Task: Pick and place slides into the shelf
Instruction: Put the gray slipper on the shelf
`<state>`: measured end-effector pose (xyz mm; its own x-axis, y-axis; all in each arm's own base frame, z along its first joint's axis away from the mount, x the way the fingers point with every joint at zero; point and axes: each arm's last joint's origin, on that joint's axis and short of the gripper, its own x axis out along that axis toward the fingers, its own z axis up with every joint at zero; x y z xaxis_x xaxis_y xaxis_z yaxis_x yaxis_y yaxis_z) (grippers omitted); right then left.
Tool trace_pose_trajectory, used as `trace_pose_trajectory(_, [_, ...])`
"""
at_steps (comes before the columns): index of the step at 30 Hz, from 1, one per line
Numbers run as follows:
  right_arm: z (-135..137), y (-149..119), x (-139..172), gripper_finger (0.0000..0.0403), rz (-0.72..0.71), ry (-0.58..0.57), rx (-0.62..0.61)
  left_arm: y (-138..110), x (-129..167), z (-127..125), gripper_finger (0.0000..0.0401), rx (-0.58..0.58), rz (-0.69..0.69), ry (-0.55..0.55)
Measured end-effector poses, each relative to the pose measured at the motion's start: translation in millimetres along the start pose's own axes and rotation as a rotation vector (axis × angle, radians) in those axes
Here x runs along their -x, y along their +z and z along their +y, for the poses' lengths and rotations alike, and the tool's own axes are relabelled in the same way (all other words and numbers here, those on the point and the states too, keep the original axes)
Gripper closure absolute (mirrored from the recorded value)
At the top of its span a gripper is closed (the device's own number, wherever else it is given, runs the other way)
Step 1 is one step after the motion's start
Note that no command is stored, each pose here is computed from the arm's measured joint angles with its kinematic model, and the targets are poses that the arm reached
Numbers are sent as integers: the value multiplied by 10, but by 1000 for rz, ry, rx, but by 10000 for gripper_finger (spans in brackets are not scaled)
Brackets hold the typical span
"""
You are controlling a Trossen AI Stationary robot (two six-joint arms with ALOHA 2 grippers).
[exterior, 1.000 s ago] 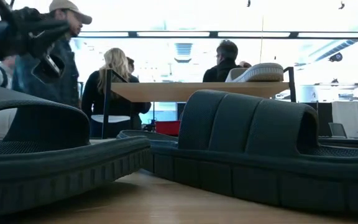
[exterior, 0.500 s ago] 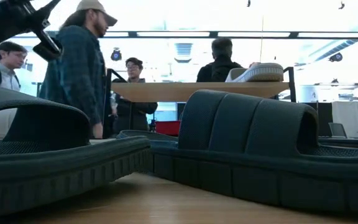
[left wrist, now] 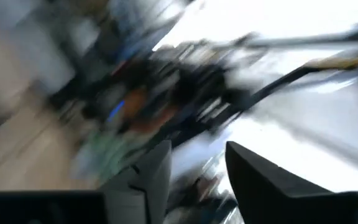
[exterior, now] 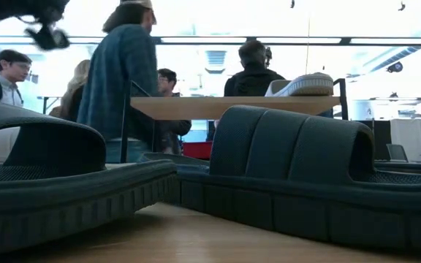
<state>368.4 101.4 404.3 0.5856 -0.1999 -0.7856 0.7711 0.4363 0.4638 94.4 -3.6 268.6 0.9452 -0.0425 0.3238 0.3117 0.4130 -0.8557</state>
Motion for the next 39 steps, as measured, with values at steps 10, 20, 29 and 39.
trace_pose_trajectory(10, [-287, 153, 483, 138, -134, -81, 69, -6, -302, 35, 267, 64, -75, 53])
trace_pose_trajectory(20, [-561, 250, 907, 138, -138, -68, 108, -186, -324, -129, 288, 253, 154, 485])
trace_pose_trajectory(29, [-670, 286, 1000, 138, -143, -62, 71, -596, -275, -218, 288, 455, 266, 689])
trace_pose_trajectory(39, [-684, 341, 976, 138, -149, -79, 139, -1138, -356, -156, 288, 398, 395, 853])
